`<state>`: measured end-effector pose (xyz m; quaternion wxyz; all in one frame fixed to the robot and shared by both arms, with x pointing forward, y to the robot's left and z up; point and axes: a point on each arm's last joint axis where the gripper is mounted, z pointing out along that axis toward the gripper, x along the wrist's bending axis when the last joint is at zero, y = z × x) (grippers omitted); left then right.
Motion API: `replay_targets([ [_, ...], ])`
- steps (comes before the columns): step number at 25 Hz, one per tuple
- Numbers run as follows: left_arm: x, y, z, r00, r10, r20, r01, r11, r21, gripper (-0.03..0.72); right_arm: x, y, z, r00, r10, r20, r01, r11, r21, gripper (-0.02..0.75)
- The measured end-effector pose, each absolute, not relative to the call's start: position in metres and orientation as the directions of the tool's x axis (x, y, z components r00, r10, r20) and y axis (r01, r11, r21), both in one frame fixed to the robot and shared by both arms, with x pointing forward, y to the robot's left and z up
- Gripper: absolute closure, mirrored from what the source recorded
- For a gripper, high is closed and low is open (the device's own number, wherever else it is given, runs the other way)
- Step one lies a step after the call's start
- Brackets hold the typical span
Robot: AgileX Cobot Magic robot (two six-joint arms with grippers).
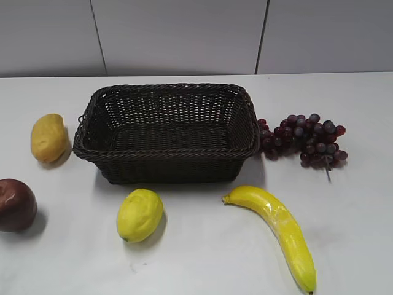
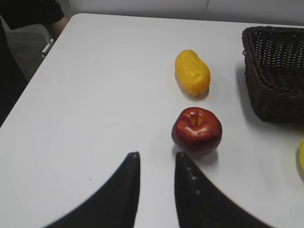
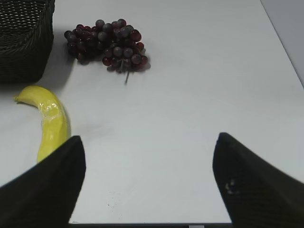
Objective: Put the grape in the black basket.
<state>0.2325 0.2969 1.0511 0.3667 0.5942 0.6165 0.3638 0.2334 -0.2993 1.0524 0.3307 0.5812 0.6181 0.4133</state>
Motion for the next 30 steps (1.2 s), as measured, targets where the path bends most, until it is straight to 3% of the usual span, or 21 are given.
replay_targets([
  [24, 0.232, 0.297, 1.051, -0.025, 0.999, -0.02, 0.466, 0.029, 0.884, 0.455, 0.233, -0.299, 1.053, -0.106, 0.992, 0.073, 0.443, -0.018, 0.896, 0.141],
  [30, 0.232, 0.297, 1.051, -0.025, 0.999, -0.02, 0.466, 0.029, 0.884, 0.455, 0.251, -0.297, 1.074, -0.114, 0.991, 0.076, 0.341, -0.033, 0.939, 0.142],
])
